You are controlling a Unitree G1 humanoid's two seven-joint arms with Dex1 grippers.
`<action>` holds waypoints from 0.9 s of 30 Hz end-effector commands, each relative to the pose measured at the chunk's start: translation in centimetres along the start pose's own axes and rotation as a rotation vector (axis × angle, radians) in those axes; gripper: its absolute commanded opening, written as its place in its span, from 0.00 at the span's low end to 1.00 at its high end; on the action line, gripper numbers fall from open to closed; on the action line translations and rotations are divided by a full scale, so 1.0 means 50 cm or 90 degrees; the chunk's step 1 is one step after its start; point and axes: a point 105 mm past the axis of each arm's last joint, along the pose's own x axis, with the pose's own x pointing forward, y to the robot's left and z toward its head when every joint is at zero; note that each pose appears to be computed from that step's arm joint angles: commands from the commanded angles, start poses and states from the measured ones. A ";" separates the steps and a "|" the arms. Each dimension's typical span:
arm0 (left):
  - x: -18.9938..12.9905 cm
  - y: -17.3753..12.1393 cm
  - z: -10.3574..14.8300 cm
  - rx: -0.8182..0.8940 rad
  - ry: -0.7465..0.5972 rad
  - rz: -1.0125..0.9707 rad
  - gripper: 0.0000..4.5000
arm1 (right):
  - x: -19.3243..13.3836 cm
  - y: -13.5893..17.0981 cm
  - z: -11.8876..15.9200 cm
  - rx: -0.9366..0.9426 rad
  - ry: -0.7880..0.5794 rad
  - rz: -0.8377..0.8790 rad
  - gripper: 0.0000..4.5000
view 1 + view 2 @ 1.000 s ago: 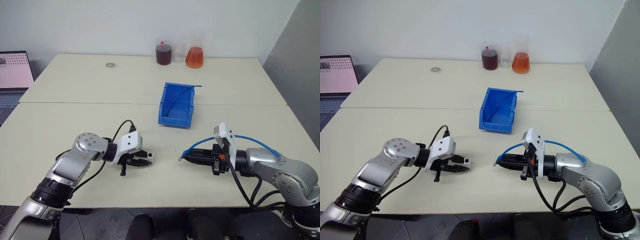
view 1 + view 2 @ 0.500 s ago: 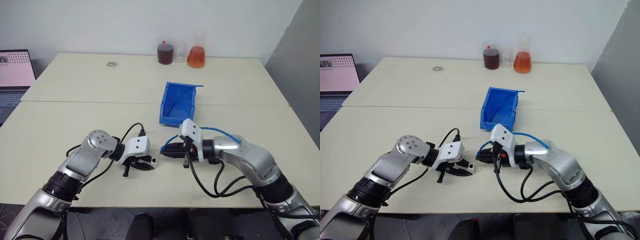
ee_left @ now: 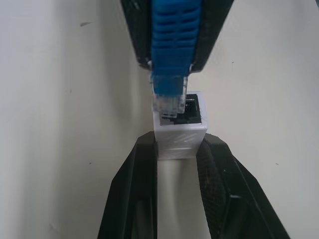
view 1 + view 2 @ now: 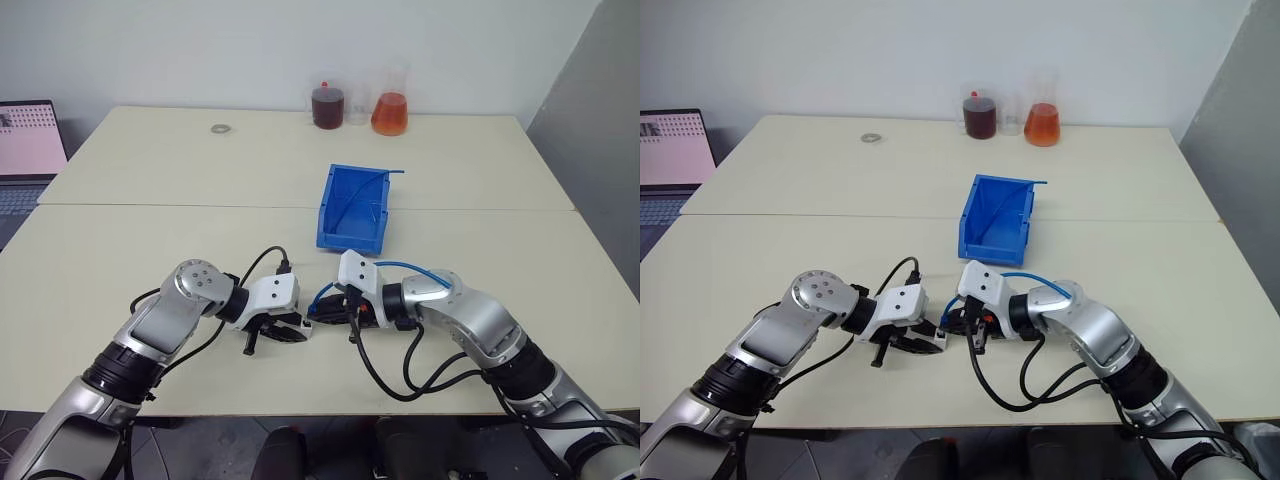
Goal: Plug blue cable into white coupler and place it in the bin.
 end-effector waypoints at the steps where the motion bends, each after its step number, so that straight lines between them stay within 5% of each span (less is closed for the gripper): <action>1: 0.004 -0.008 -0.007 -0.006 0.011 -0.007 0.17 | -0.002 0.003 0.004 -0.015 -0.008 0.007 0.04; 27: 0.016 0.002 -0.012 -0.016 0.009 0.016 0.17 | 0.003 0.012 -0.040 -0.031 0.072 0.025 0.04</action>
